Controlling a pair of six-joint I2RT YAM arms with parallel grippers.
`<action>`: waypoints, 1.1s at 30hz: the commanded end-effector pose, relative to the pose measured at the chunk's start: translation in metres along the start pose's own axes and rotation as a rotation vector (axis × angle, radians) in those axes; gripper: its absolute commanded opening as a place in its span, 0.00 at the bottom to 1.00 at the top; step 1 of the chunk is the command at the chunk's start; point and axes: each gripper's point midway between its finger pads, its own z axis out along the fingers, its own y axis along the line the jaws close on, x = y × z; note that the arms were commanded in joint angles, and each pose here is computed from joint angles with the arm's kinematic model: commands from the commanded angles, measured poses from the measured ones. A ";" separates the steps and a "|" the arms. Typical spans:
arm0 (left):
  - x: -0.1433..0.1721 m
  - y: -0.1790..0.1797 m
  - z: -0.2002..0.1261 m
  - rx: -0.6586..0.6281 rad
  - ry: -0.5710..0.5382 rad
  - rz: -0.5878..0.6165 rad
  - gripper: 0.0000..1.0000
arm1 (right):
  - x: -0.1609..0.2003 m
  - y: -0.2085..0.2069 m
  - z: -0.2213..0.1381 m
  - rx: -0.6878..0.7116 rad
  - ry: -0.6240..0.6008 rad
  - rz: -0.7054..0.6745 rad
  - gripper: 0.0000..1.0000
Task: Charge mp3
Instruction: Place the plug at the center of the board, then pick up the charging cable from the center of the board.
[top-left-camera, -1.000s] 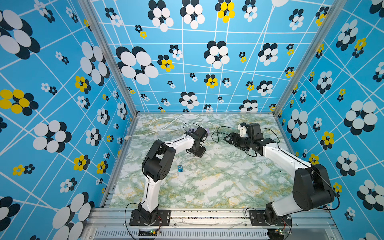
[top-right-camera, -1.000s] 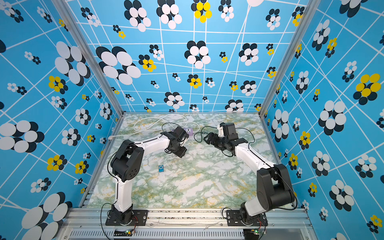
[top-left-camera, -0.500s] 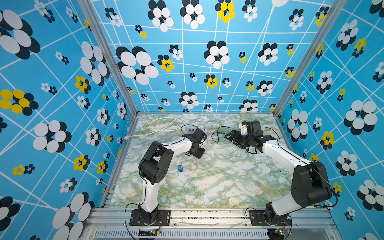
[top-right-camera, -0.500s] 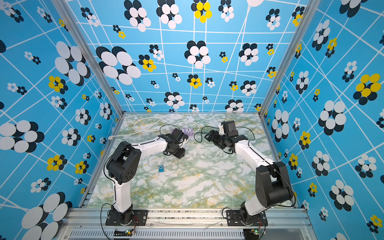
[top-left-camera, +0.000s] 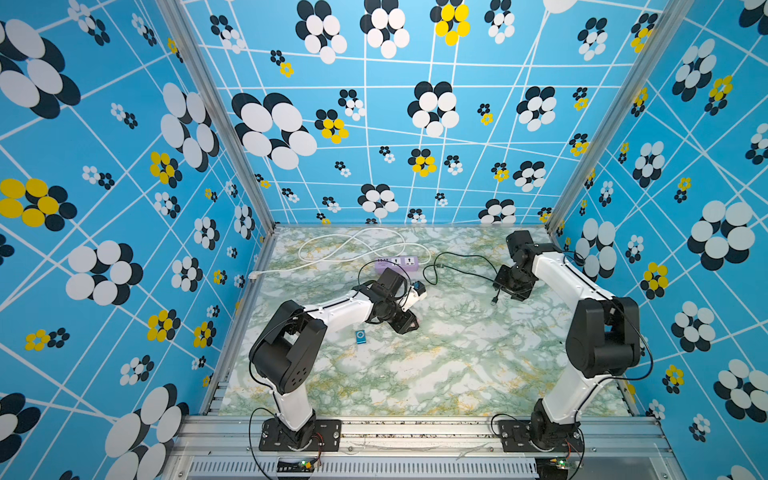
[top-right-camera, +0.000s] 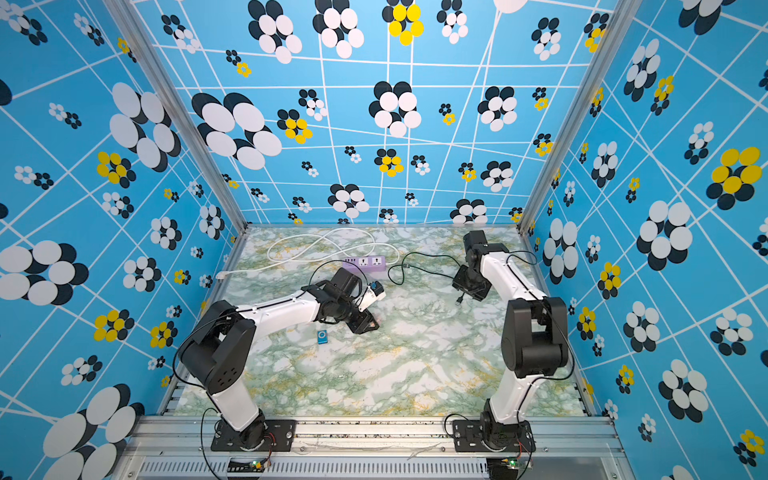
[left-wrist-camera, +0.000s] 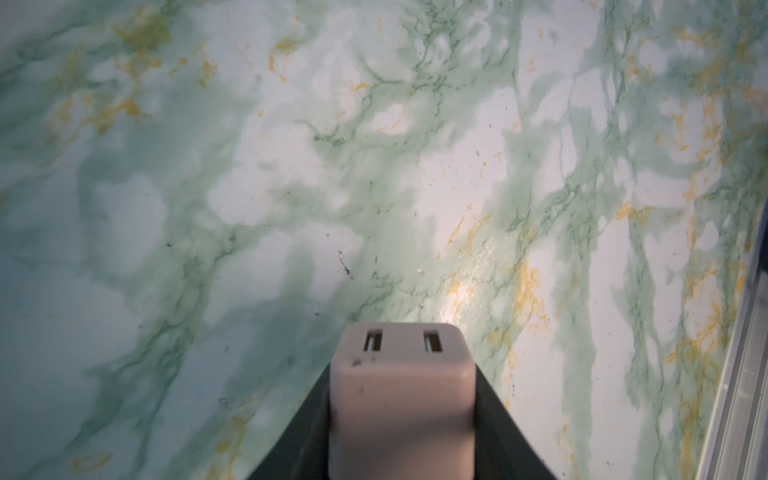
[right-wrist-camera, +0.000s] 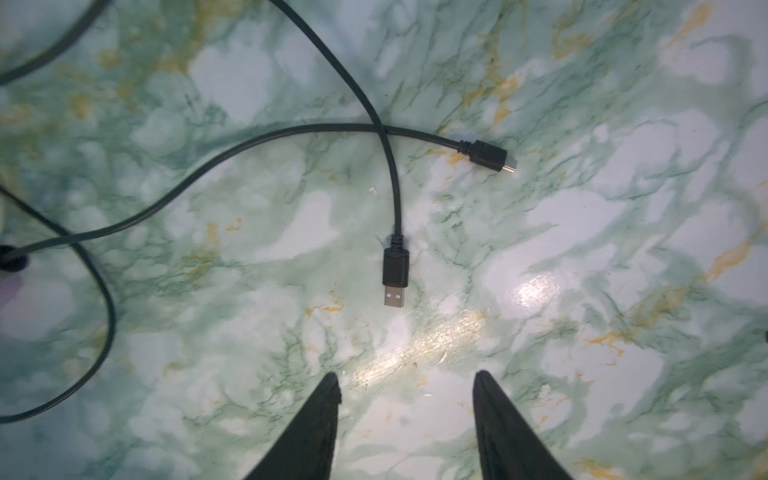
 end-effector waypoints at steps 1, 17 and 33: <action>-0.008 -0.017 -0.012 0.013 -0.044 0.152 0.36 | 0.002 -0.020 0.004 0.197 0.107 -0.015 0.45; 0.014 0.014 0.006 -0.175 0.137 0.154 0.37 | -0.042 0.015 0.065 0.110 0.126 -0.111 0.37; 0.013 0.020 0.014 -0.198 0.138 0.124 0.37 | -0.058 0.025 0.097 0.018 0.134 -0.270 0.20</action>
